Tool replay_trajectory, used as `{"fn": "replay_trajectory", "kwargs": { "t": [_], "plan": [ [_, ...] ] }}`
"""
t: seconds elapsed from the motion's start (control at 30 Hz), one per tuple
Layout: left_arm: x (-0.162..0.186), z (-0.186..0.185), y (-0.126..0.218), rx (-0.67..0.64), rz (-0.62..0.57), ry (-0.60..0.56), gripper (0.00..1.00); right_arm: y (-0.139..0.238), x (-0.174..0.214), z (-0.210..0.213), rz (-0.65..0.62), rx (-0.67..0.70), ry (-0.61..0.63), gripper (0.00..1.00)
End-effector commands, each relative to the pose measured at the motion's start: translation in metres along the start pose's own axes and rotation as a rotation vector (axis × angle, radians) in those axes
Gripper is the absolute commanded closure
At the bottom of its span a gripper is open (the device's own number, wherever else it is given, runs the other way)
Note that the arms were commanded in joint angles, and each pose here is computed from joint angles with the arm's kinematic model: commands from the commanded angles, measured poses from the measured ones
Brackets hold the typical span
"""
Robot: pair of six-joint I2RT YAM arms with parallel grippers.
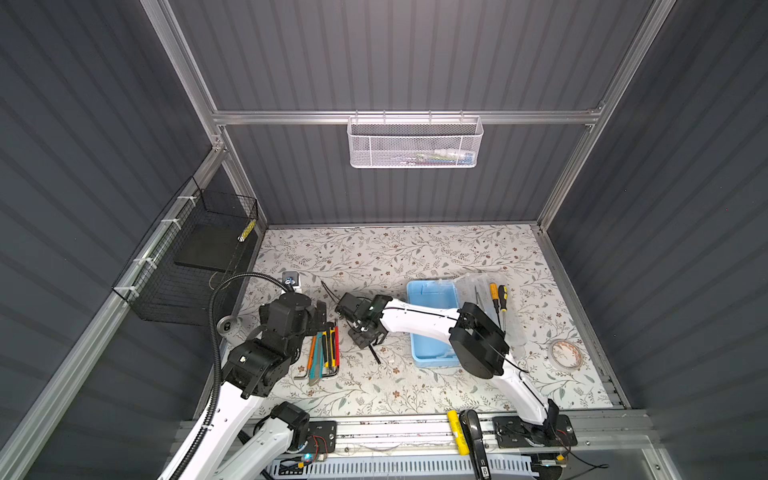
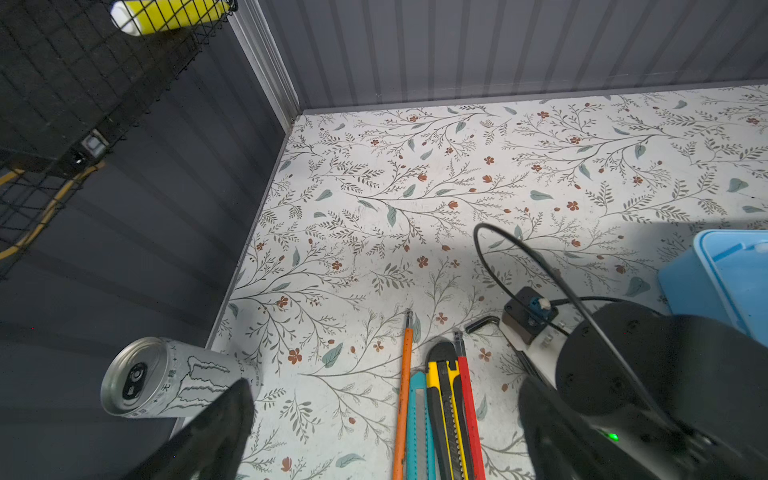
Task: Pack the tool kit
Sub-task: 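Grasp the black hex key with the right gripper, then carry the black hex key with the right gripper into the blue box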
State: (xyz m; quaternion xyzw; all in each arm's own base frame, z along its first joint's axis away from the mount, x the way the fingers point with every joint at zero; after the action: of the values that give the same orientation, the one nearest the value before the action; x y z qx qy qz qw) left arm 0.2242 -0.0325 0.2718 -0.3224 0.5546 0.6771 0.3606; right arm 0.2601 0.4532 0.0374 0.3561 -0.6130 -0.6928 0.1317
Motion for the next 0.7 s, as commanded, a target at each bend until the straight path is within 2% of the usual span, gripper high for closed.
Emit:
{"fn": "replay_trajectory", "kwargs": {
  "t": [0.0, 0.13, 0.47, 0.67],
  "plan": [
    [-0.001, 0.006, 0.005, -0.017, -0.011, 0.003, 0.01, -0.023, 0.025, -0.01, 0.108, 0.067, -0.012, 0.73],
    [-0.002, 0.005, 0.004, -0.014, -0.01, 0.001, 0.01, -0.03, 0.03, -0.016, 0.135, 0.076, -0.037, 0.85],
    [-0.001, 0.006, 0.005, -0.013, -0.01, 0.003, 0.01, -0.017, 0.016, -0.033, 0.089, 0.039, -0.126, 1.0],
    [-0.001, 0.006, 0.005, -0.013, -0.01, 0.002, 0.0, 0.014, -0.008, -0.041, -0.01, 0.03, -0.165, 1.0]
  ]
}}
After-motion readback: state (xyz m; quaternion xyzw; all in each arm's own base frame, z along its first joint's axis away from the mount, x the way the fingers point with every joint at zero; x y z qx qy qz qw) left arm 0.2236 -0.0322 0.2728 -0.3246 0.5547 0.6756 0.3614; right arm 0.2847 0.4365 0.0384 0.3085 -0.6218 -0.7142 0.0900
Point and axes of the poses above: each gripper's point midway between its finger pads, its own y axis back along the fingers, its own z axis along the line the jaws close on, x = y × z, the point moved 2 cm from there along y, back along the fingers, and after that the axes turned 3 degrees about -y, right-handed, at the moved point
